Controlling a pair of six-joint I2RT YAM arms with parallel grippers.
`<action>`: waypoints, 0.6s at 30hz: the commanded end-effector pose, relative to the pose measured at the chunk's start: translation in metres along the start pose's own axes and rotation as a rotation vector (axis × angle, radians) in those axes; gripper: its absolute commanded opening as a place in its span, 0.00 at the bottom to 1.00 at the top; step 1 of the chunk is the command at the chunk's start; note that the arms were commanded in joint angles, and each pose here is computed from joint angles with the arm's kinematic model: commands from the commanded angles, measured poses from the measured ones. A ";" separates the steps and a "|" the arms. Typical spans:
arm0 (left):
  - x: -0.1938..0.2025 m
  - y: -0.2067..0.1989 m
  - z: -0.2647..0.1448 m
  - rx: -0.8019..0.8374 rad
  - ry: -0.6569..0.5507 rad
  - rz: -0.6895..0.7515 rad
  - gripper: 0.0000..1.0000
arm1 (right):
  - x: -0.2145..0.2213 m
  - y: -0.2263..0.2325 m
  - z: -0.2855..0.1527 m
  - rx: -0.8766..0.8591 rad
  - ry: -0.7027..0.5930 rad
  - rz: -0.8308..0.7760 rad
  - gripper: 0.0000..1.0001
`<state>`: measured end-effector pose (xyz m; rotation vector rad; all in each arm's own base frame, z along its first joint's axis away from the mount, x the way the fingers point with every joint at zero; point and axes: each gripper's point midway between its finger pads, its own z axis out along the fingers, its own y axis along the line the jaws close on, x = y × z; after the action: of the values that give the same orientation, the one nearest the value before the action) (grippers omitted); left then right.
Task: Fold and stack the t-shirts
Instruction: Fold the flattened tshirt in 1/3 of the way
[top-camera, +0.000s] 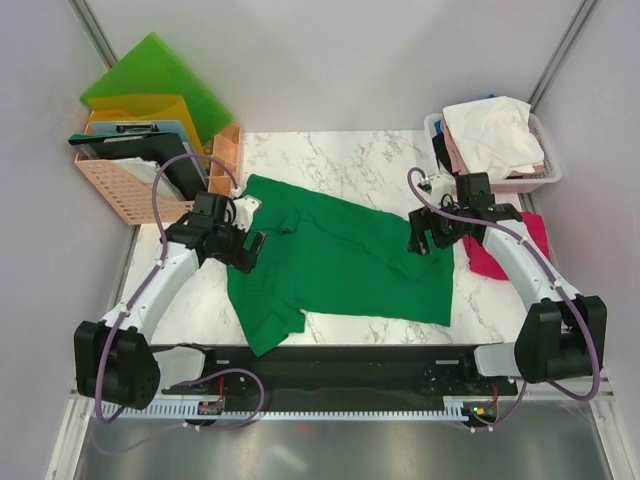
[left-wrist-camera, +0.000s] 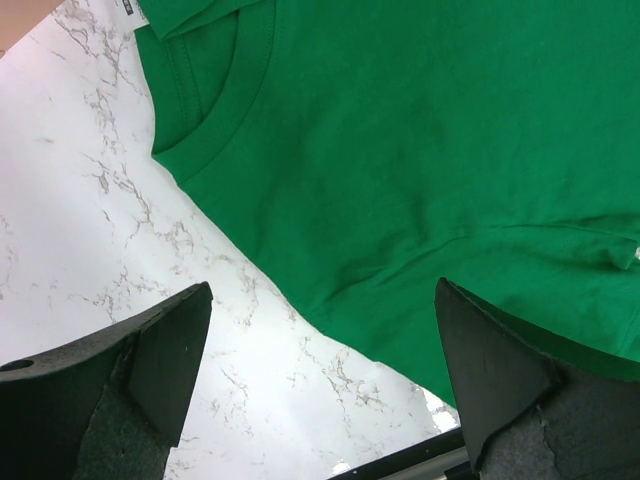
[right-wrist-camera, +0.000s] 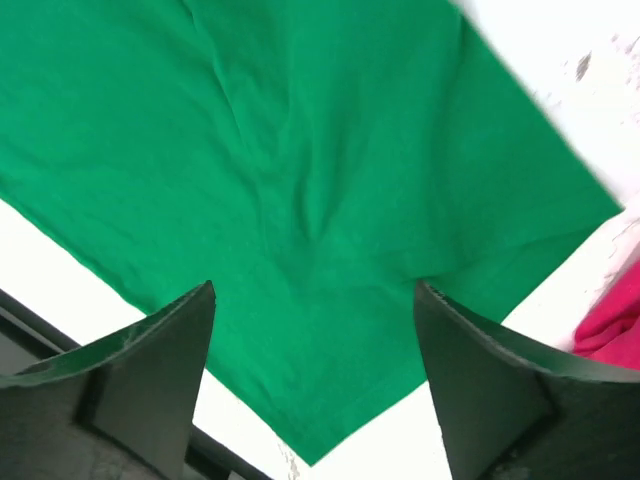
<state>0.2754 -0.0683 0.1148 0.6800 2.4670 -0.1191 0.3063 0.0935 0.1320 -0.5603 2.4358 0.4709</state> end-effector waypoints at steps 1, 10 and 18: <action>-0.020 0.002 -0.009 0.001 -0.079 0.044 0.99 | 0.004 0.009 -0.008 -0.023 -0.018 -0.045 0.88; -0.009 0.002 -0.008 -0.007 -0.063 0.059 0.99 | 0.000 -0.020 -0.013 0.131 -0.023 -0.052 0.86; -0.008 -0.001 -0.007 0.007 -0.063 0.053 0.99 | 0.013 -0.054 0.033 0.159 0.059 0.115 0.82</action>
<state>0.2735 -0.0674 0.1179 0.6926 2.4481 -0.1127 0.3159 0.0654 0.0929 -0.4626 2.5526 0.3412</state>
